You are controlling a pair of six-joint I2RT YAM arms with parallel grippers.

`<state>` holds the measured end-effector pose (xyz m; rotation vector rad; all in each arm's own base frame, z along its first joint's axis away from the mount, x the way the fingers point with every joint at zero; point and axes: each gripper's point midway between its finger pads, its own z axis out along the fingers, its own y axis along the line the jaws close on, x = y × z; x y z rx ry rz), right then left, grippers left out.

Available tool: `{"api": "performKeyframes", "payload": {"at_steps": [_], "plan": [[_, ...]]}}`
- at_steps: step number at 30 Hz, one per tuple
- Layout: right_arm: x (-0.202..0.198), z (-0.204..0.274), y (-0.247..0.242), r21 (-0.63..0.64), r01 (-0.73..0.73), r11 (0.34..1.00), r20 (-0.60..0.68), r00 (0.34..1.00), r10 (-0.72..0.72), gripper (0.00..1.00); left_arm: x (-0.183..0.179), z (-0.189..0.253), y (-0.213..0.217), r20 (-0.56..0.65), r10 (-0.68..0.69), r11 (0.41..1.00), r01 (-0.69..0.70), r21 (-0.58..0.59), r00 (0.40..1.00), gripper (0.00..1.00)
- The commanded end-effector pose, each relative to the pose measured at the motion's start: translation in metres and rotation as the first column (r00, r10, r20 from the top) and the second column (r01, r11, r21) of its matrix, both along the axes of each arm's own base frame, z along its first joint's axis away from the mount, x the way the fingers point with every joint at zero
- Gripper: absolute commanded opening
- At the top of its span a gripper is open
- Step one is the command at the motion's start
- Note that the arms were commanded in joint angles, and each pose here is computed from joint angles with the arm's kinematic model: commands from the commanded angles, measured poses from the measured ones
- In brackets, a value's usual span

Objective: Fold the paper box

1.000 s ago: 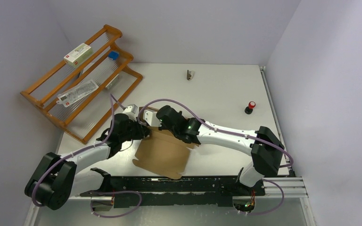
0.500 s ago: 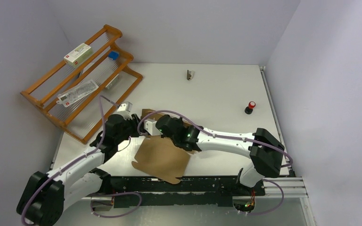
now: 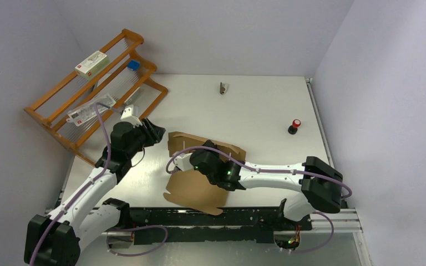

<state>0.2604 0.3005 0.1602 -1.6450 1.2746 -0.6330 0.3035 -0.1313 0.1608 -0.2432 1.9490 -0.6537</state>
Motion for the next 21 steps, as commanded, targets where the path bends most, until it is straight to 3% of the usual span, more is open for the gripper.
{"api": "performKeyframes", "payload": {"at_steps": [1,10,14,21], "plan": [[0.006,0.035,0.000,0.032,-0.018,0.999,0.152,0.988,0.013,0.00,0.020,0.032,0.008,0.062,0.039,0.999,-0.039,-0.005,0.997,0.50],[-0.003,0.029,0.006,0.018,-0.059,0.998,0.151,0.987,0.056,0.00,0.035,-0.003,-0.022,-0.028,-0.137,0.990,0.138,0.014,0.990,0.53],[-0.005,0.024,0.006,-0.002,-0.058,0.998,0.156,0.986,0.057,0.00,0.027,0.007,-0.040,0.033,-0.248,0.968,0.249,-0.023,0.968,0.54],[-0.005,0.020,0.008,0.022,-0.056,0.998,0.143,0.988,0.053,0.00,0.016,-0.008,-0.043,0.000,-0.291,0.956,0.291,-0.024,0.957,0.46]]}}
